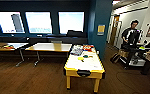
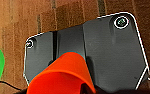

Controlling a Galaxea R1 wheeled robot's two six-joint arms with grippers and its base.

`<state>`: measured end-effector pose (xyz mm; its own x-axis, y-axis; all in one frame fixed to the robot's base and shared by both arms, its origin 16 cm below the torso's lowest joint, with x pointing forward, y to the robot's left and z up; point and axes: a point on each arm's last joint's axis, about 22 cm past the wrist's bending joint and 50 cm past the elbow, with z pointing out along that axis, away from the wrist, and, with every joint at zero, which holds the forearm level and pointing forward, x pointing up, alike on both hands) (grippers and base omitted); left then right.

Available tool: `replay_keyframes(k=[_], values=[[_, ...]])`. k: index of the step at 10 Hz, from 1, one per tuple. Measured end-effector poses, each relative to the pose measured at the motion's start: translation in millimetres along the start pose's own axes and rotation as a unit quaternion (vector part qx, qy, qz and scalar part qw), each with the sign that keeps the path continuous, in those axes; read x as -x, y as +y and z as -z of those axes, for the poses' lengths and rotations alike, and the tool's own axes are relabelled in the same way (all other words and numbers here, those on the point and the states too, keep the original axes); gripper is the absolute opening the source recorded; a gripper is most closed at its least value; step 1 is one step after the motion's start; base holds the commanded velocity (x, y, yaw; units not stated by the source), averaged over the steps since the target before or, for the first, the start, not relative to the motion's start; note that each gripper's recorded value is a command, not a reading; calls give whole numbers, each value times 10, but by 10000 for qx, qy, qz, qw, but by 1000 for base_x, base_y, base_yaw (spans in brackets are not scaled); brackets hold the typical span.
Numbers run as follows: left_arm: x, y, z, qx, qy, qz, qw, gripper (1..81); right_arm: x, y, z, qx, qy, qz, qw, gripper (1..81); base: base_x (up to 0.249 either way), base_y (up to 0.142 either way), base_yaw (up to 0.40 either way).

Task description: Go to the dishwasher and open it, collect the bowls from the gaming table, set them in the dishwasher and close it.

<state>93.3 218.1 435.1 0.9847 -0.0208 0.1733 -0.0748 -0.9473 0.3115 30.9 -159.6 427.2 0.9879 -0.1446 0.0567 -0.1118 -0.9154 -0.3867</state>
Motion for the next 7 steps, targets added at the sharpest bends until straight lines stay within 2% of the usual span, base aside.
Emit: replay_keyframes(k=[1,4,7], values=[[-64,-31,-1,-46,70,-10,10000,10,51,-1,-1,7,-36,-4,10000,10,0,0,-386],[21,-44,-39,-169,-11,-2,9999,10,64,1,-1,14,-47,-2,10000,10,0,0,-386],[3,-55,-42,-193,-2,-6,9998,10,66,4,-1,18,-49,-1,10000,10,0,0,-386]])
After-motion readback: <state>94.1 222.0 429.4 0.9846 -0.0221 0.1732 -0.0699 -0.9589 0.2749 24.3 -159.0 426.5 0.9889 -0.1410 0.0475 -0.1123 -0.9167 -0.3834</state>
